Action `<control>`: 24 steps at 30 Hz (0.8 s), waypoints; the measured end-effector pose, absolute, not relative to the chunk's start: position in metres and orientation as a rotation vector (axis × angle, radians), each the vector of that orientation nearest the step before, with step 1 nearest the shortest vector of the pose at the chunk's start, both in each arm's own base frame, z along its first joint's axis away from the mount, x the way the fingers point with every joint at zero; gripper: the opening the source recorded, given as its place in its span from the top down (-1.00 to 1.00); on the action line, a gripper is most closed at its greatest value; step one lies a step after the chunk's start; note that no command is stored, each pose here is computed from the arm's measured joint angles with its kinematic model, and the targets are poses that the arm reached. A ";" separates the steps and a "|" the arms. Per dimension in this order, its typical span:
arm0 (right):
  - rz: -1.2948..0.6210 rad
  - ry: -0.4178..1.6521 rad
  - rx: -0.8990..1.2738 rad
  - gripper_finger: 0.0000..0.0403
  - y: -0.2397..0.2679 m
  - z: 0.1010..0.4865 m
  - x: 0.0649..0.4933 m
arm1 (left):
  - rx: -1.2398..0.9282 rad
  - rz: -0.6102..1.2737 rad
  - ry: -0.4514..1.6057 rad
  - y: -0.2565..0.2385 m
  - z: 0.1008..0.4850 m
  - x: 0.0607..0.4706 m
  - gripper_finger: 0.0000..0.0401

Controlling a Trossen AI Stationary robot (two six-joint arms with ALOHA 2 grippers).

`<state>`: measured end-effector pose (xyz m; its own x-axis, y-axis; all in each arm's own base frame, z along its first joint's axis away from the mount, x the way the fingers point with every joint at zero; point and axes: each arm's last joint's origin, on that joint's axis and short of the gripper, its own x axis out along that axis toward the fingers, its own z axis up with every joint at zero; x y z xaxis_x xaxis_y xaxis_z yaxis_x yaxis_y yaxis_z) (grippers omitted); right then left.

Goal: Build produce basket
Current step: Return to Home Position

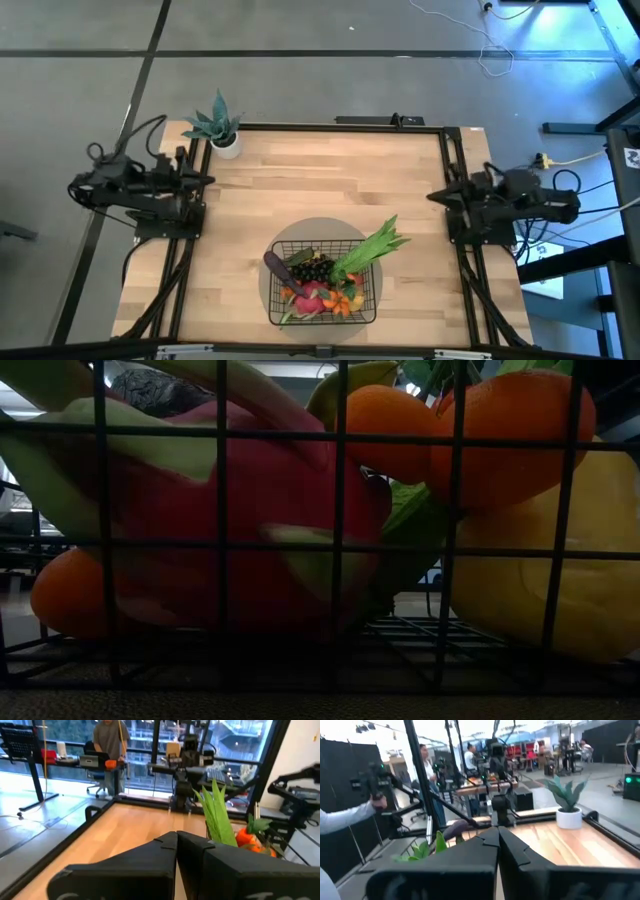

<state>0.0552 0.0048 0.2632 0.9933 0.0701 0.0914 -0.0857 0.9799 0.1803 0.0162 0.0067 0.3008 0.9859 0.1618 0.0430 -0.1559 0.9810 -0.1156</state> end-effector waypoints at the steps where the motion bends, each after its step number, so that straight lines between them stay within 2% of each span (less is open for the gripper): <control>1: 0.088 -0.095 0.189 1.00 0.005 0.259 0.059 | -0.114 0.161 -0.058 0.006 0.298 0.020 1.00; 16: 0.136 -0.072 0.206 1.00 0.011 0.184 0.094 | -0.095 0.164 -0.020 -0.002 0.234 0.069 1.00; 24: 0.139 -0.051 0.158 1.00 0.011 0.171 0.097 | -0.044 0.165 -0.020 -0.004 0.216 0.079 1.00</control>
